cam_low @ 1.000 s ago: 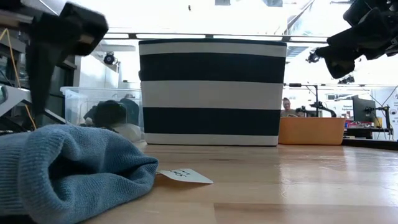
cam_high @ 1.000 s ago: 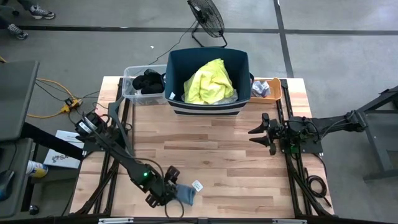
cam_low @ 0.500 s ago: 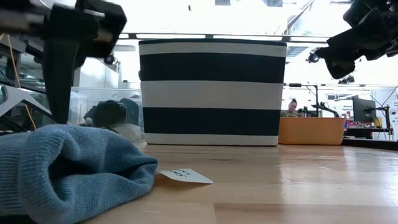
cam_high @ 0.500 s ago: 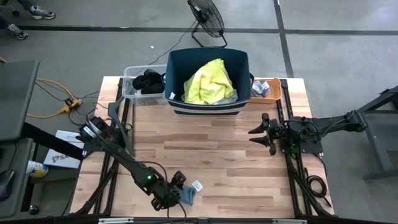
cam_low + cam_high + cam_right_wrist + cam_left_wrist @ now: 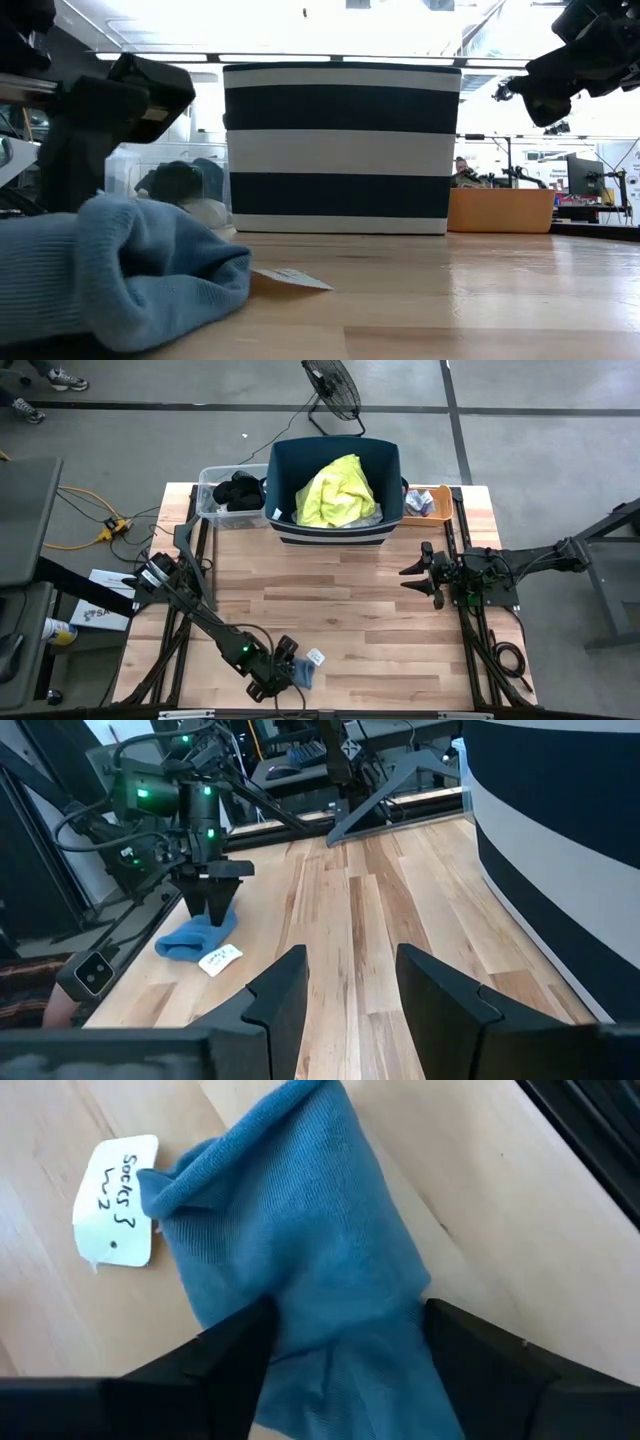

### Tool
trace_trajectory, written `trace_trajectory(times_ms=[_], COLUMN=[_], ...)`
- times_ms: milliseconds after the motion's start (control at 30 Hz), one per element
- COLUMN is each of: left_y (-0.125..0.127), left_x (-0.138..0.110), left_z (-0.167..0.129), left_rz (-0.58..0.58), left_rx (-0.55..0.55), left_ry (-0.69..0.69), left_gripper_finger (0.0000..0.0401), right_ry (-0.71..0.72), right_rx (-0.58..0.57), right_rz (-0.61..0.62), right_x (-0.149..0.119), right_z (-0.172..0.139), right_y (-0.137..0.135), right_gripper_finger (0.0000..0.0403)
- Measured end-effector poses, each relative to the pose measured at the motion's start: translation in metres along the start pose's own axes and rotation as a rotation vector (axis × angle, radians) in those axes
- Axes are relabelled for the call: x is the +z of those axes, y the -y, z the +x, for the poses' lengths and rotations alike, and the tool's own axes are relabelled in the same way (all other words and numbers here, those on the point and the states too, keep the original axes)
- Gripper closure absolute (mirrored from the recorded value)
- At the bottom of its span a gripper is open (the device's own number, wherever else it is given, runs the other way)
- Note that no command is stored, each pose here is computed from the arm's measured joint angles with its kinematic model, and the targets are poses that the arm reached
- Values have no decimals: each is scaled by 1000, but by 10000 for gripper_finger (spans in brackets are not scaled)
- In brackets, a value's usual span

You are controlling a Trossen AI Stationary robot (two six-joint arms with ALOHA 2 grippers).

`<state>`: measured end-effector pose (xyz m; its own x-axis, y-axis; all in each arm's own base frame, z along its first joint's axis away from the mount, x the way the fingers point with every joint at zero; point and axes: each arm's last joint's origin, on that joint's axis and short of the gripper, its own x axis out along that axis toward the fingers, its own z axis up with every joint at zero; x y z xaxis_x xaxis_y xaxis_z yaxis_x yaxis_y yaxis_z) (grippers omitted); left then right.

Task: Pick & Place Cloths
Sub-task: Put the blue sock into the yellow bin

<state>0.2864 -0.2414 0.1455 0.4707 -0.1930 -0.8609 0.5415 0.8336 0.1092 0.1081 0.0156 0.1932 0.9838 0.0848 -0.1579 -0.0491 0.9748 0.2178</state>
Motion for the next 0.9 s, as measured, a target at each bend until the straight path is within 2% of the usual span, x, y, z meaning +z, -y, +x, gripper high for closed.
trace_trajectory(times_ms=[200,500,667,900], left_y=[0,0,0,-5], left_x=[-1,-1,2,30], left_z=[1,1,0,-12], left_rz=[-99,-226,-255,-249], left_rx=[0,6,11,70], left_ry=[-3,-7,6,109], left_gripper_finger=[225,386,393,398], right_ry=[0,0,0,0], right_rx=[0,1,1,1], right_rz=[0,0,0,0], right_x=[0,0,0,0], right_z=[0,0,0,0], right_y=[0,0,0,0], right_gripper_finger=[257,257,257,257])
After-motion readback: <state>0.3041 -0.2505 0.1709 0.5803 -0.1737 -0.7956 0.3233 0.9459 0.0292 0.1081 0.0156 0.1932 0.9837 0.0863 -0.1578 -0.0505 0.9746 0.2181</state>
